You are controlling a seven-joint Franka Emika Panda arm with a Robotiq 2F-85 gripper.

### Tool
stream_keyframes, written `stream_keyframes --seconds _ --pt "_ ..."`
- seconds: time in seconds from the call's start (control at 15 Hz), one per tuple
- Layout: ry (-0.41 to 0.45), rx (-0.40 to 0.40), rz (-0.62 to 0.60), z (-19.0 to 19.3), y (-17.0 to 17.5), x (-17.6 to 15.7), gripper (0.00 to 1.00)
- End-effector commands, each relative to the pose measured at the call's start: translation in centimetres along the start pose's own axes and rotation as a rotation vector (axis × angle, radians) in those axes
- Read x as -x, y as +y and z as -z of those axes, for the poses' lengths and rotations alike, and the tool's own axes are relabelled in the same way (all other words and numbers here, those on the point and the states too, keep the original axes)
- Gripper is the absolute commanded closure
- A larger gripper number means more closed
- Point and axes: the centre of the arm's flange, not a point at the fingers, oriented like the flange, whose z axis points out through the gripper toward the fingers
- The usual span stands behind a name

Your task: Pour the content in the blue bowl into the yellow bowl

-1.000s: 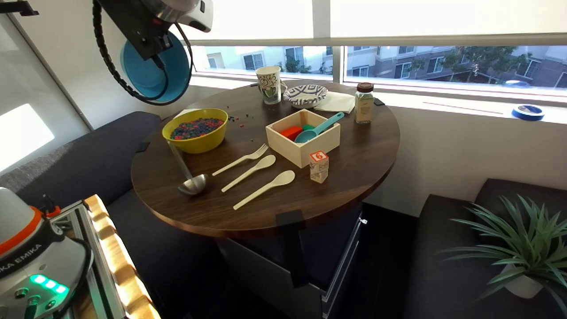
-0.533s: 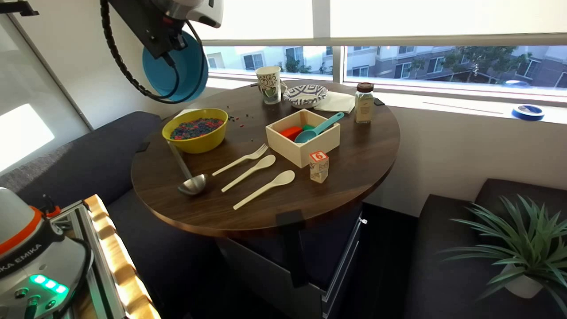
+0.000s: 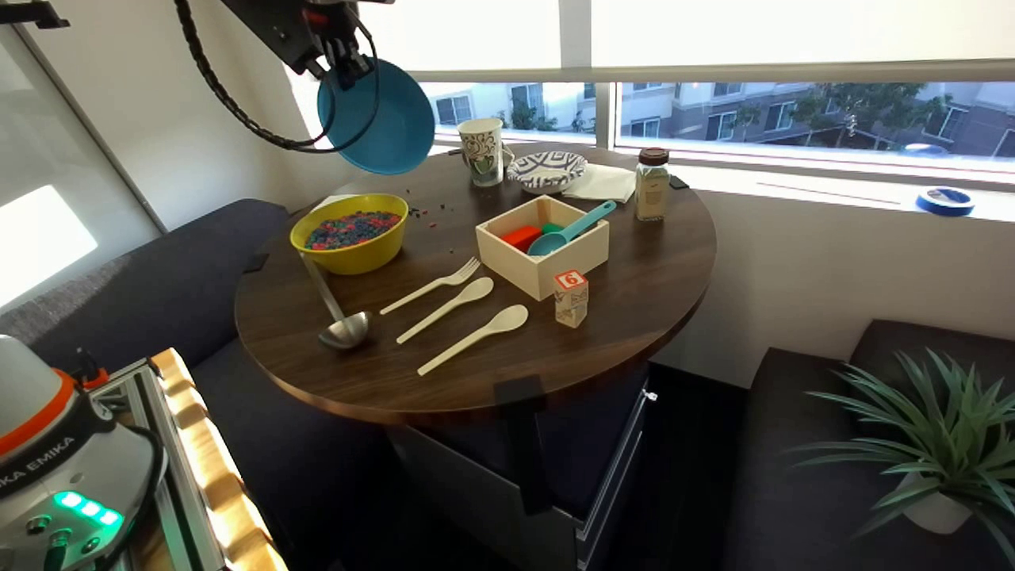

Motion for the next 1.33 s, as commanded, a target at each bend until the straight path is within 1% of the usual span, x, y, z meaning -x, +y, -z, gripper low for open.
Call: stream_keyframes --seconds 0.0,0.2,0.33,0.6,0.73,0.87,1.0,1.07,1.2,1.27 --pt "0.049 0.202 -0.016 -1.9 -1.4 -0.5 0.99" --pt "0.091 0.370 -0.027 -2.8 -1.6 -1.7 0.99" --pt "0.094 0.485 -0.031 -3.5 -1.8 -2.1 0.99" --pt "0.022 0.709 0.031 -7.0 -3.4 -2.0 0.99" --pt "0.003 0.792 0.102 -9.1 -4.8 -1.7 0.99" --pt "0.002 0.865 0.144 -10.6 -5.7 -1.6 0.99" --pt "0.005 0.920 0.159 -11.3 -5.8 -1.6 0.99" --pt "0.003 0.938 0.163 -11.6 -5.5 -1.6 0.99" --pt "-0.010 0.929 0.204 -12.2 -5.1 -1.3 0.99" --pt "-0.004 0.935 0.208 -12.5 -4.9 -1.4 0.99"
